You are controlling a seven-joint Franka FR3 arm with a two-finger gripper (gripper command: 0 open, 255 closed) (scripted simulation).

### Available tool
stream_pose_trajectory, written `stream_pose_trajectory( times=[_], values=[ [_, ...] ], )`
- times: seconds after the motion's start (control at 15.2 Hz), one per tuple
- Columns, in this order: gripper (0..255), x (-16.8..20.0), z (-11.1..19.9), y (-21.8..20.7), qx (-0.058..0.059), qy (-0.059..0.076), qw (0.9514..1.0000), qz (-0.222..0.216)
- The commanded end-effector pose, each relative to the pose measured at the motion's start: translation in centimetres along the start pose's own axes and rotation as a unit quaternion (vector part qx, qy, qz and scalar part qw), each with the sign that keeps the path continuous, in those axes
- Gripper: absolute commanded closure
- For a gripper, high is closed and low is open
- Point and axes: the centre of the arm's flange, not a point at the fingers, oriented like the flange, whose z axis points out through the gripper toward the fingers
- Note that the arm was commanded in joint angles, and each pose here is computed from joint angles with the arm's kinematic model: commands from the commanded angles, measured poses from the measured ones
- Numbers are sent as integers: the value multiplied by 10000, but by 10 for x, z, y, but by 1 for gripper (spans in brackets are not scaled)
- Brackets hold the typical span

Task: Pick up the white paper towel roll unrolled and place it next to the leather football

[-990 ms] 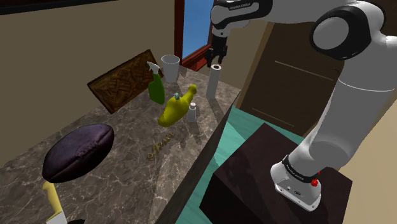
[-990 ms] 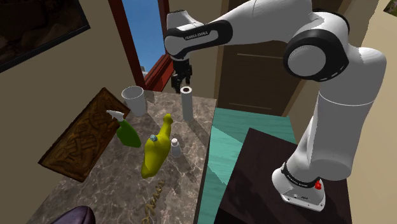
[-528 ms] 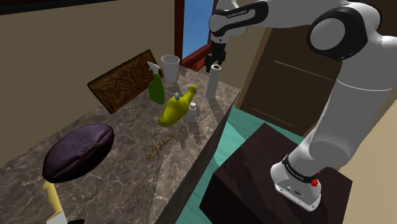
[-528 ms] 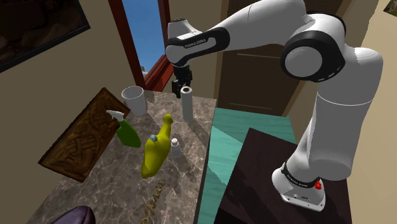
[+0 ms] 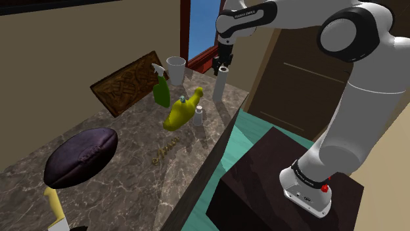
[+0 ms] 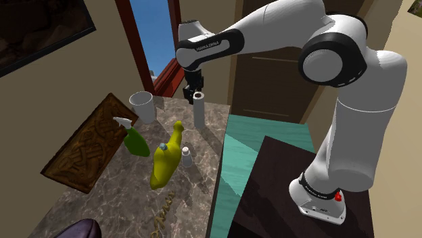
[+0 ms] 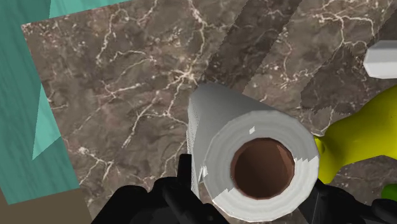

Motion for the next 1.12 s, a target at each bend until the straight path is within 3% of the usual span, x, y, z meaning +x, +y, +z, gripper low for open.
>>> stream_pose_trajectory(
  times=[0.0, 0.4, 1.06],
  values=[
    [255, 0, 0, 0, 2, -4, 10000, -2],
    [255, 0, 0, 0, 2, -4, 10000, -2],
    [255, -2, -52, -3, 2, -4, 10000, -2]
  ],
)
